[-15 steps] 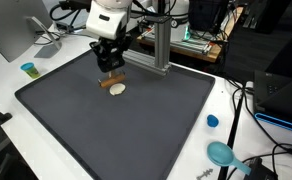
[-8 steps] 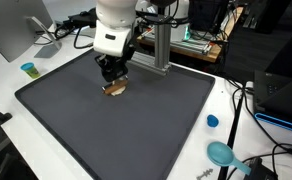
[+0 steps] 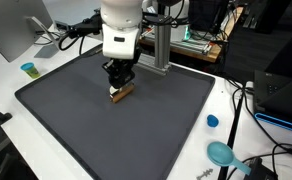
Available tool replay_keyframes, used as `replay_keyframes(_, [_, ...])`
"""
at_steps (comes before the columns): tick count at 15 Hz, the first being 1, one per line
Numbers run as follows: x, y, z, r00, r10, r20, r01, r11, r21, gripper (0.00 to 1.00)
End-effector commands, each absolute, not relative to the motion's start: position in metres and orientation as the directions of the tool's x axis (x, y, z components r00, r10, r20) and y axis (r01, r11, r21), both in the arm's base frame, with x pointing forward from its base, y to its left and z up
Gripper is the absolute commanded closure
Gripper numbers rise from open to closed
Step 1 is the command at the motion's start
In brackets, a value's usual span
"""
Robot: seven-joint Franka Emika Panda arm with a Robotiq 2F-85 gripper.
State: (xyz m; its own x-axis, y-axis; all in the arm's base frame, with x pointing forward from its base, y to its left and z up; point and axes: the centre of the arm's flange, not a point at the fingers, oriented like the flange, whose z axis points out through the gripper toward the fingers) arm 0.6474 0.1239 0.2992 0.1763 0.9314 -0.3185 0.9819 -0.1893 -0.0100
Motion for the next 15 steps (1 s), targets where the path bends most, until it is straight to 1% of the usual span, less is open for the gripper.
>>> replay_keyframes(1, [0.642, 0.122, 0.309, 0.21, 0.947, -0.242, 0.975, -0.222, -0.026, 0.79])
replay_keyframes(4, [0.6, 0.127, 0.373, 0.257, 0.962, -0.086, 0.966, -0.254, 0.046, 0.79])
replay_keyframes(6, [0.586, 0.13, 0.399, 0.339, 0.941, -0.009, 0.937, -0.336, 0.098, 0.79])
replay_keyframes(7, [0.574, 0.129, 0.413, 0.417, 0.909, -0.008, 0.906, -0.415, 0.086, 0.79])
replay_keyframes(9, [0.544, 0.124, 0.434, 0.519, 0.854, -0.015, 0.853, -0.517, 0.076, 0.79])
replay_keyframes(13, [0.477, 0.113, 0.458, 0.68, 0.731, 0.064, 0.728, -0.683, 0.065, 0.79])
replay_keyframes(14, [0.531, 0.123, 0.441, 0.617, 0.787, 0.014, 0.785, -0.617, 0.058, 0.79])
replay_keyframes(15, [0.52, 0.122, 0.446, 0.623, 0.782, 0.016, 0.78, -0.623, 0.063, 0.54])
